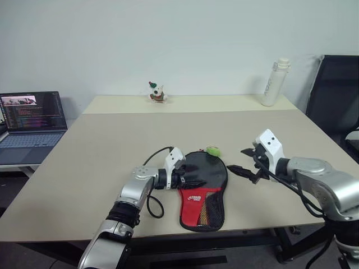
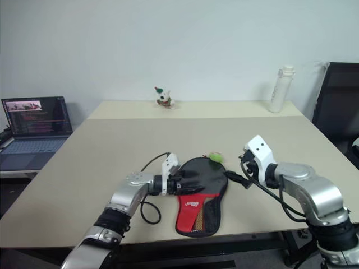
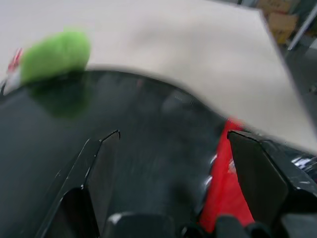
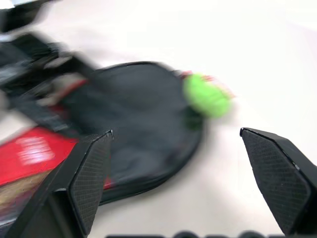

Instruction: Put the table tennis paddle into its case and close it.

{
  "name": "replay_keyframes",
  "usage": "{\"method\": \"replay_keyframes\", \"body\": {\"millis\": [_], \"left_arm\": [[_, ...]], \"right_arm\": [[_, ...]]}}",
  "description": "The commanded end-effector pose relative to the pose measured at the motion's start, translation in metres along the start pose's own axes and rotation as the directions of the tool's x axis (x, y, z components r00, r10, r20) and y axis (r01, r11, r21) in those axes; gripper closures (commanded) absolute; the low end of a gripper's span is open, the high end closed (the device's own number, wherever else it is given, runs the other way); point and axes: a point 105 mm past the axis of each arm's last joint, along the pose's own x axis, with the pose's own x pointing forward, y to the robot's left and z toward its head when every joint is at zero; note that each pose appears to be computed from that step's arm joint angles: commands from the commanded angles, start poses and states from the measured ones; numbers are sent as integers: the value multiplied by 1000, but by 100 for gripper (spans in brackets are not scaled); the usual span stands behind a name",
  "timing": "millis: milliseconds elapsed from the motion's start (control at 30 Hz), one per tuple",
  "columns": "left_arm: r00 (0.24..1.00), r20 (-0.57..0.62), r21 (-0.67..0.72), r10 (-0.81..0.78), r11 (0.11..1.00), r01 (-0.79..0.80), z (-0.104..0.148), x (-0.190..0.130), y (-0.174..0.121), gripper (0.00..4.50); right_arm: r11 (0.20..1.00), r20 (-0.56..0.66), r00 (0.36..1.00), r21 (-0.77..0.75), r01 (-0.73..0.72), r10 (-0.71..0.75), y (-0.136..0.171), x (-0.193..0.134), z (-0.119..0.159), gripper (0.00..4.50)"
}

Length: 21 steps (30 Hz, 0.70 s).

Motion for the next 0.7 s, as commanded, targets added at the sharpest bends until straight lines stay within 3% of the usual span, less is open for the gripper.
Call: {"method": "replay_keyframes", "body": {"millis": [33, 433, 667, 700], "left_arm": [[1000, 19, 45, 7, 999, -8, 8, 3, 4, 73], [1000, 20, 44, 23, 999, -24, 2, -2, 3, 73], [999, 15, 47, 33, 998, -34, 0, -4, 3, 73], [999, 13, 47, 34, 998, -35, 0, -4, 3, 70]], "right_arm": [[996, 42, 999, -90, 18, -15, -10, 19, 10, 0], [992, 29, 1000, -123, -3, 7, -14, 90, -1, 0], [992, 10, 999, -114, 47, -46, -20, 110, -10, 0], [992, 9, 998, -112, 57, -57, -21, 112, -10, 17]]}}
